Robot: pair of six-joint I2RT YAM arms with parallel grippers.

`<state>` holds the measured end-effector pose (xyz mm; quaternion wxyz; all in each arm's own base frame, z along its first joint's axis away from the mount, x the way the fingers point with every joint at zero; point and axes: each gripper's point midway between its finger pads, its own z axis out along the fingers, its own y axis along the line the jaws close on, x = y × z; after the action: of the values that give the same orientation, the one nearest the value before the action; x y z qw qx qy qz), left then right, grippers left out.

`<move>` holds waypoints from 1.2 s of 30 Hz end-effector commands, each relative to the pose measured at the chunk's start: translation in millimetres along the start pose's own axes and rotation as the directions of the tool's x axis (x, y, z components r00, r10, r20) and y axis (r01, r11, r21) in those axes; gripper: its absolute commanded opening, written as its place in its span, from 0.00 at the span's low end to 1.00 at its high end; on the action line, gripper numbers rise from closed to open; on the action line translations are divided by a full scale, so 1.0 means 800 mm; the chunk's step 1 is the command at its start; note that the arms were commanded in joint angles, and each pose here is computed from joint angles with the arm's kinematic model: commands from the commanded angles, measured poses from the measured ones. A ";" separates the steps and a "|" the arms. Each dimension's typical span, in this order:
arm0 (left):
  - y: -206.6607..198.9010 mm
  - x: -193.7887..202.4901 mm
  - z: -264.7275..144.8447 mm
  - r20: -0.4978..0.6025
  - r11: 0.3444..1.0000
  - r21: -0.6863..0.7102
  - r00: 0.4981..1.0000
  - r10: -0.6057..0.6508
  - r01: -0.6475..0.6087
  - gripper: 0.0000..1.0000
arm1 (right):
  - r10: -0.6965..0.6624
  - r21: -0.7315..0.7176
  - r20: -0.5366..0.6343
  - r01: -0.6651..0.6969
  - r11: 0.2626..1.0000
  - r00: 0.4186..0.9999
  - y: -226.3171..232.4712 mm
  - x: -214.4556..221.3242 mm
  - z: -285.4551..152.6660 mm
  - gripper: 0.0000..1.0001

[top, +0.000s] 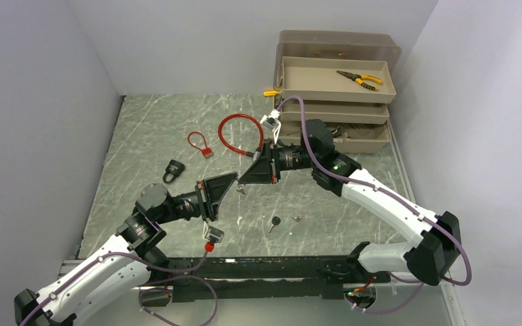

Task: Unlock with the key
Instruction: Pick up the key from the center of the board.

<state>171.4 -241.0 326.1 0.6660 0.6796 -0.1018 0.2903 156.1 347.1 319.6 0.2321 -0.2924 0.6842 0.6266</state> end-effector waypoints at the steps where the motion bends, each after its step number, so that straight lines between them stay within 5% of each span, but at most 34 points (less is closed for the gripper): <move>1: 0.028 0.009 -0.002 -0.053 0.947 -0.019 0.946 0.320 -0.321 0.05 | -0.049 -0.040 0.032 0.051 0.998 0.998 0.016 -0.010 -0.005 0.00; 2: 0.026 0.011 -0.003 -0.059 0.951 -0.011 0.950 0.308 -0.309 0.17 | -0.054 -0.035 0.036 0.056 0.998 0.998 0.016 -0.011 -0.007 0.00; 4: 0.022 0.017 -0.005 -0.074 0.963 0.011 0.960 0.269 -0.269 0.57 | -0.067 -0.014 0.040 0.067 0.998 0.997 0.016 -0.012 -0.010 0.00; 6: 0.016 0.024 -0.008 -0.099 0.979 0.036 0.974 0.205 -0.202 0.82 | -0.077 0.029 0.036 0.076 0.997 0.996 0.010 -0.012 -0.013 0.00; 9: -0.003 0.036 -0.017 -0.143 0.995 0.104 0.990 0.013 0.002 0.91 | -0.099 0.083 0.020 0.097 0.992 0.995 0.002 -0.009 -0.018 0.00; 12: -0.020 0.046 -0.032 -0.222 0.939 0.151 0.936 -0.273 0.310 0.95 | -0.124 0.127 0.003 0.123 0.984 0.992 -0.006 -0.007 -0.023 0.00; 15: -0.031 0.041 -0.041 -0.290 0.736 0.176 0.749 -0.596 0.654 0.97 | -0.153 0.184 -0.024 0.155 0.971 0.988 -0.016 -0.007 -0.027 0.00; 19: -0.031 0.017 -0.040 -0.356 0.318 0.172 0.359 -0.863 0.932 0.96 | -0.206 0.223 -0.043 0.210 0.952 0.978 -0.022 -0.012 -0.030 0.00; 22: -0.029 -0.008 -0.034 -0.354 0.077 0.166 0.132 -0.926 0.983 0.97 | -0.246 0.240 -0.060 0.253 0.937 0.967 -0.022 -0.014 -0.033 0.00; 29: -0.008 -0.019 -0.022 -0.275 -0.364 0.140 -0.317 -0.908 0.921 0.98 | -0.353 0.254 -0.124 0.374 0.892 0.927 -0.019 0.000 -0.034 0.00; 32: 0.002 -0.018 -0.017 -0.235 -0.465 0.172 -0.422 -0.875 0.868 0.98 | -0.389 0.242 -0.147 0.414 0.877 0.909 -0.018 0.008 -0.036 0.00; 36: 0.011 -0.029 -0.015 -0.215 -0.500 0.236 -0.457 -0.863 0.833 0.98 | -0.436 0.212 -0.151 0.459 0.863 0.887 -0.008 0.010 -0.040 0.00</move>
<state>178.4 -223.8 288.5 0.4923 0.5483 0.5841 -0.3405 161.0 321.7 286.8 0.3205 -0.4082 0.7201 0.4605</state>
